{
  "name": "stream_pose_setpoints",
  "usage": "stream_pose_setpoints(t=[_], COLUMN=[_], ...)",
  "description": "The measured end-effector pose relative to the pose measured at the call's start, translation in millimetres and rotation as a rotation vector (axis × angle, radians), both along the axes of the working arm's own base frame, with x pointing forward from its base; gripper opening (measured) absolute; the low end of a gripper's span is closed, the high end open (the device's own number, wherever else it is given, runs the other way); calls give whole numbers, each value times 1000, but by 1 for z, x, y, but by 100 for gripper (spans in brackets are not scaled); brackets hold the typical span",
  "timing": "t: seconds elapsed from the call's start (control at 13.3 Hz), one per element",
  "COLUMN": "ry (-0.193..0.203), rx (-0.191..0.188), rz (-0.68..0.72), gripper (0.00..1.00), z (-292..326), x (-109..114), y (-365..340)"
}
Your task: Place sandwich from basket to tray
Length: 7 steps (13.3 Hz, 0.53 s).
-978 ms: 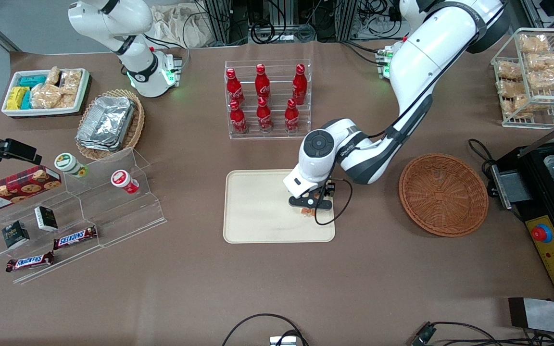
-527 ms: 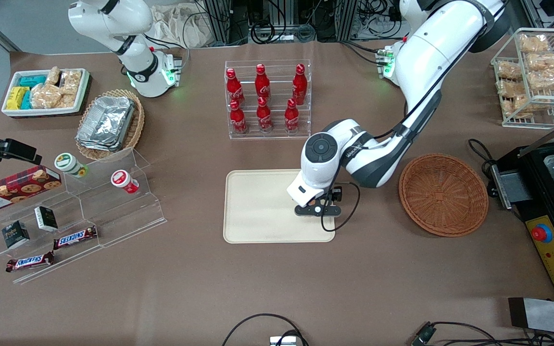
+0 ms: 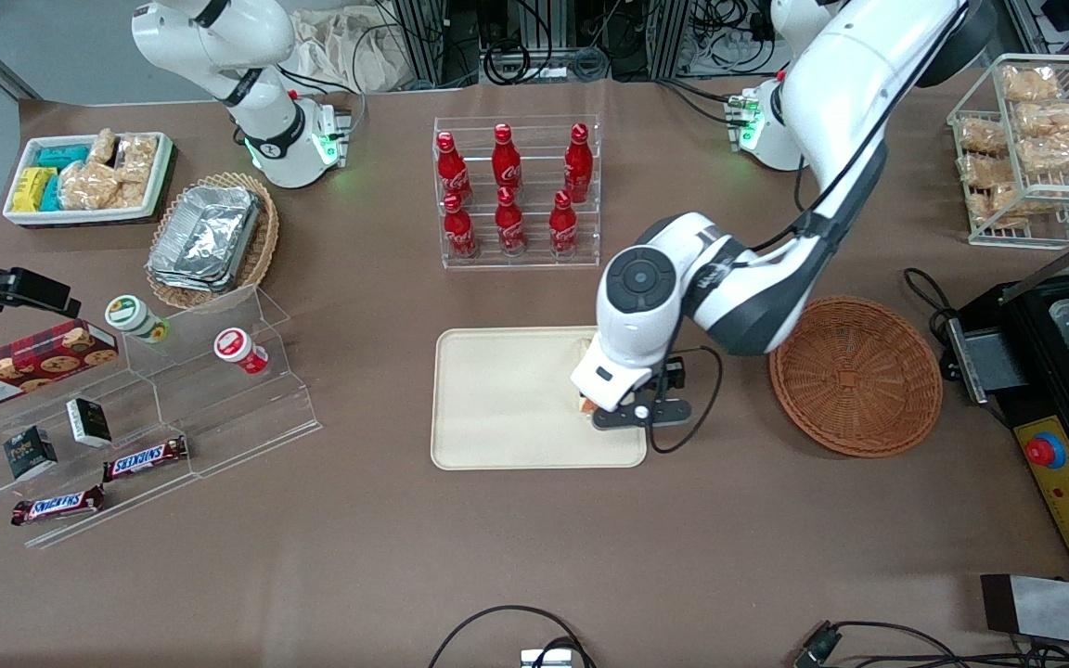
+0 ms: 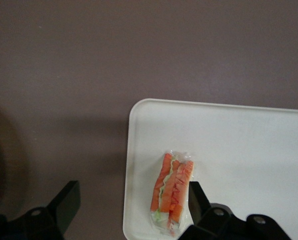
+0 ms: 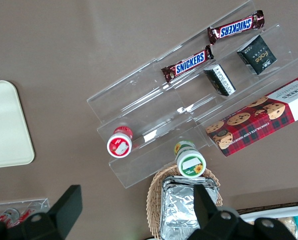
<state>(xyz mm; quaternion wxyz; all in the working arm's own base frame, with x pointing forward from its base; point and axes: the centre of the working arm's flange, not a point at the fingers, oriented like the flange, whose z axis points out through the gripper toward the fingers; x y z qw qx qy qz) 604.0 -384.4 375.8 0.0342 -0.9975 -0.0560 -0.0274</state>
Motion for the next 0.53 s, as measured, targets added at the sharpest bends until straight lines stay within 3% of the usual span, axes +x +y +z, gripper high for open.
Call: stream_pose_setpoints(t=[0.3,0.53], ry=[-21,-13], rx=[-8,-19], rz=[67,148], gripper=[100,100], z=[40,53], x=[21,37], y=[22,56])
